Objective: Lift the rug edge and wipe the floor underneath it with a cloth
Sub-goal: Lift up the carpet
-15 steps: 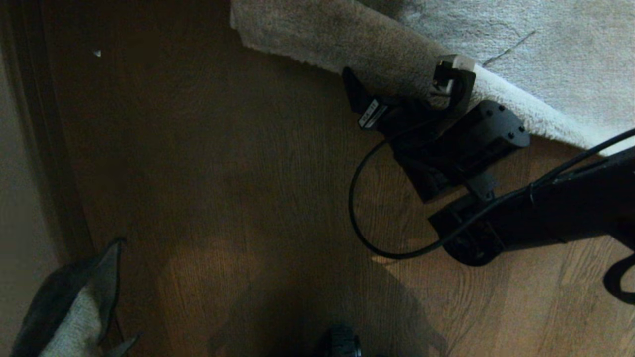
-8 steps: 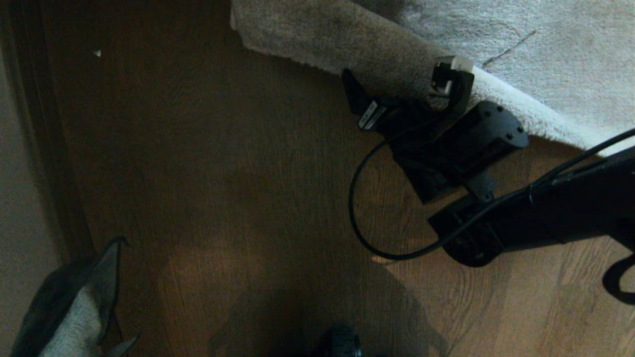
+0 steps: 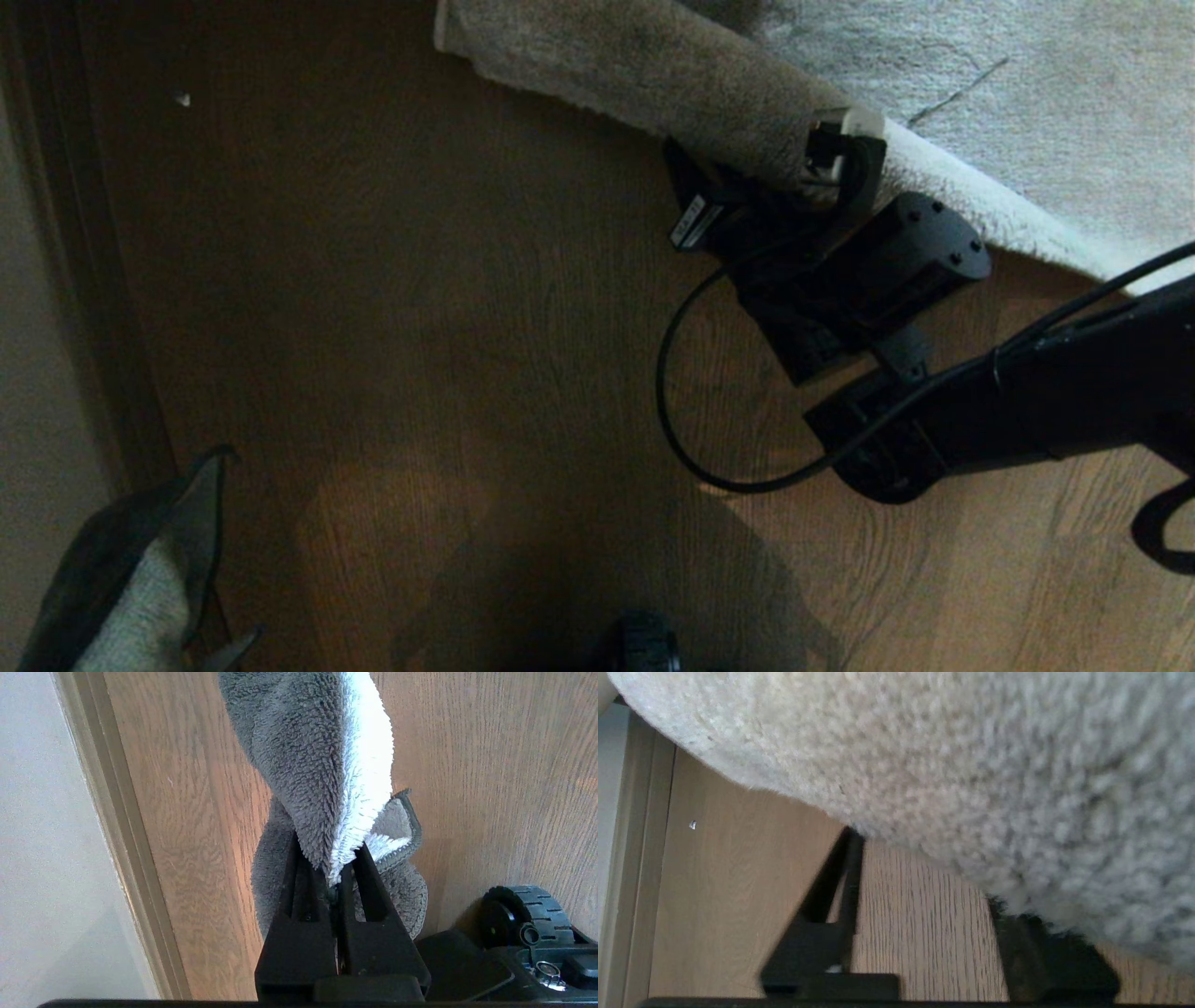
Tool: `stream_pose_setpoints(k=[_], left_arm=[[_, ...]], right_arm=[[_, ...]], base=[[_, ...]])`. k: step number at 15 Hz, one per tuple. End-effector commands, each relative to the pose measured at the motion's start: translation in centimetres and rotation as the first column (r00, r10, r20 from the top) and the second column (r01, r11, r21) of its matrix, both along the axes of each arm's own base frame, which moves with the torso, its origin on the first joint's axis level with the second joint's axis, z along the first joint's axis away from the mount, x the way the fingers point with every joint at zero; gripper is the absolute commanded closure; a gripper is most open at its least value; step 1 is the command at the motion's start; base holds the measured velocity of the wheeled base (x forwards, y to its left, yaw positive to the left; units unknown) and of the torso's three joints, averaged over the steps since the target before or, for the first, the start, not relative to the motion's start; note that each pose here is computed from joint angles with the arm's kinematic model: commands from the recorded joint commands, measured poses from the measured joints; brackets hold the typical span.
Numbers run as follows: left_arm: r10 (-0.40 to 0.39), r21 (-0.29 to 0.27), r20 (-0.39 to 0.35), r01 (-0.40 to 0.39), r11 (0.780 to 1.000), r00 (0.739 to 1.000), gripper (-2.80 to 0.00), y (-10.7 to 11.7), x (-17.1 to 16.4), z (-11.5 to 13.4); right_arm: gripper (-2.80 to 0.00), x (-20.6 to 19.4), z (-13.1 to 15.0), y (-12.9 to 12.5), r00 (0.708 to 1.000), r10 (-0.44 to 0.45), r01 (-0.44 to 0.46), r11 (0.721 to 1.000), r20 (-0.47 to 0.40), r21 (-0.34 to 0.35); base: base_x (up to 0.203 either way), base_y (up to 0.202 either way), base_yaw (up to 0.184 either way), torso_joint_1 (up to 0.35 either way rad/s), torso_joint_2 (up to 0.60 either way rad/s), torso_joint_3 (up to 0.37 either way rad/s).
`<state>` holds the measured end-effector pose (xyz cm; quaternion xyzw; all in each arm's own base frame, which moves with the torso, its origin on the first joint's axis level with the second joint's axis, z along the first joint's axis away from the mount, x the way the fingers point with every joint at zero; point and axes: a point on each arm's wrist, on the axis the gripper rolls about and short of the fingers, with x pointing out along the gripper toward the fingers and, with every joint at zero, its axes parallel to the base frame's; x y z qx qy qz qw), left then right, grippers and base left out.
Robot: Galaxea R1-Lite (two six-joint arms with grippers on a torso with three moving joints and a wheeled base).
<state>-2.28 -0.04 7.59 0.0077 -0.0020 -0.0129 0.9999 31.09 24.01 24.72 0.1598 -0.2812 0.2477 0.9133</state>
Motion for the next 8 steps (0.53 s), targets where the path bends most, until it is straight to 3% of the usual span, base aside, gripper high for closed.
stream_pose_setpoints(k=[1, 8], left_arm=[[0.000, 0.000, 0.001, 0.000, 1.000, 1.000, 0.00, 0.00, 0.00, 0.00], [0.000, 0.000, 0.001, 0.000, 1.000, 1.000, 0.00, 0.00, 0.00, 0.00]], right_arm=[[0.00, -0.04, -0.05, -0.01, 1.000, -0.001, 0.001, 1.000, 0.004, 0.006], [0.00, -0.14, -0.04, -0.11, 1.000, -0.004, 0.003, 1.000, 0.007, 0.016]], base=[[0.000, 0.000, 0.000, 0.000, 0.00, 0.000], [0.000, 0.000, 0.000, 0.000, 0.00, 0.000]])
